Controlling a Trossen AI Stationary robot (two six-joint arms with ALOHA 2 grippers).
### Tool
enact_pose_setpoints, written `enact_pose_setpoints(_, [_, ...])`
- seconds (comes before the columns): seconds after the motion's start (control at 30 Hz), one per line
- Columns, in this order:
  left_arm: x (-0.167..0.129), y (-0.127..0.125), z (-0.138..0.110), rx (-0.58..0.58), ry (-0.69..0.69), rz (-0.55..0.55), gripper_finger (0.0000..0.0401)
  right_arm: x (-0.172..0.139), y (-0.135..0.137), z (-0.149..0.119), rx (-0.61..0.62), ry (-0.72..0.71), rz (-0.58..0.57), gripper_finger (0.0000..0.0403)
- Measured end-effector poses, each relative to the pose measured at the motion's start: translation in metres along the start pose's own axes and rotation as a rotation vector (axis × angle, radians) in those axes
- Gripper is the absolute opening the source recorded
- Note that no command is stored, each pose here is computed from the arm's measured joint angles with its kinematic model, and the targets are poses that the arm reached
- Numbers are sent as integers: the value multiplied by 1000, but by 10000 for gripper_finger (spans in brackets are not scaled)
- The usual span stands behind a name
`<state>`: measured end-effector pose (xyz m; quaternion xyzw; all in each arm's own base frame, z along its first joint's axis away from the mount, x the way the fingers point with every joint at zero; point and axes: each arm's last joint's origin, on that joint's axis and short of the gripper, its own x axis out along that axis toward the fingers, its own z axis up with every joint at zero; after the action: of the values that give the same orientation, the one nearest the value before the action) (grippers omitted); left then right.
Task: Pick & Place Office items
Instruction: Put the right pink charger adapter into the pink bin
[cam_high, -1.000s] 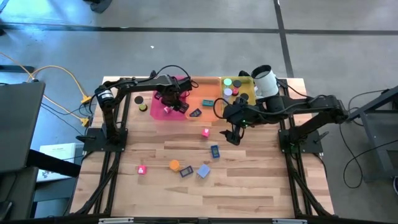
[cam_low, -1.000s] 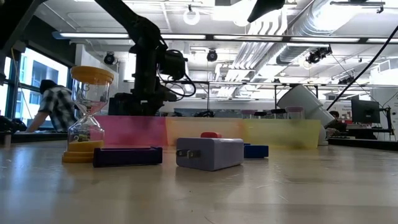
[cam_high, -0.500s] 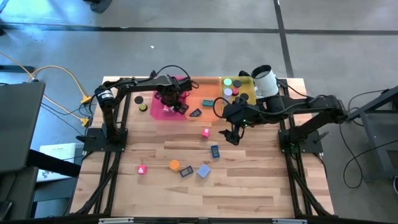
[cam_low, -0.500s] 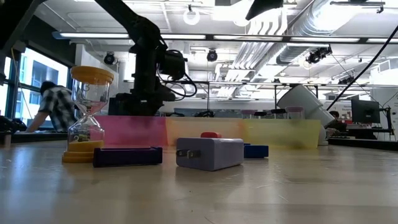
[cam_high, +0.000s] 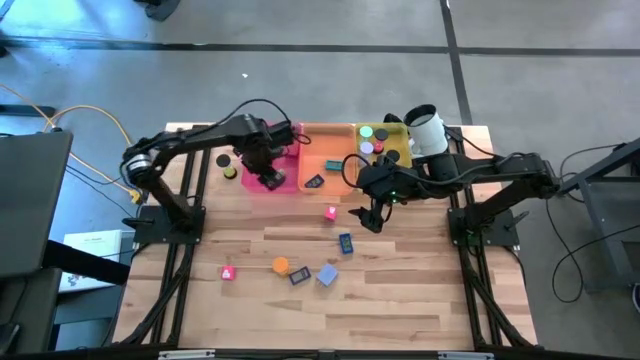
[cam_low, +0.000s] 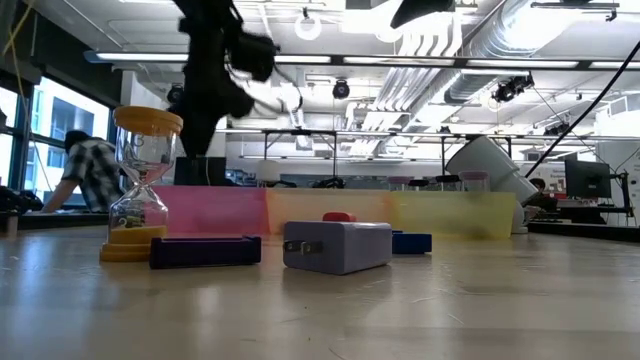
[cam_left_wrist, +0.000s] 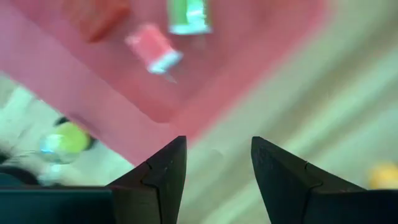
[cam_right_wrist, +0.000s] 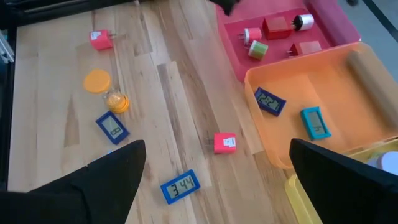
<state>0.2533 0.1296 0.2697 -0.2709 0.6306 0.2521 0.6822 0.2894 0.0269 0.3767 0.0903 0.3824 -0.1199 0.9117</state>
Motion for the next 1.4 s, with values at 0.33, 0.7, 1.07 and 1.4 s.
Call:
enact_pose_setpoints(0.33, [-57, -39, -53, 242, -178, -250, 172, 0, 0, 0, 14, 1, 0, 387])
enact_pose_setpoints(0.7, [-59, -95, -39, 68, -452, -371, 172, 0, 0, 0, 14, 2, 2, 387])
enact_pose_setpoints(1.07, [-13, -130, -3, -43, -451, -397, 172, -1, 4, -2, 38, 23, 61, 387])
enact_pose_setpoints(1.4, [15, -137, 7, -52, -352, -391, 183, -4, 16, -6, 12, 46, 129, 387])
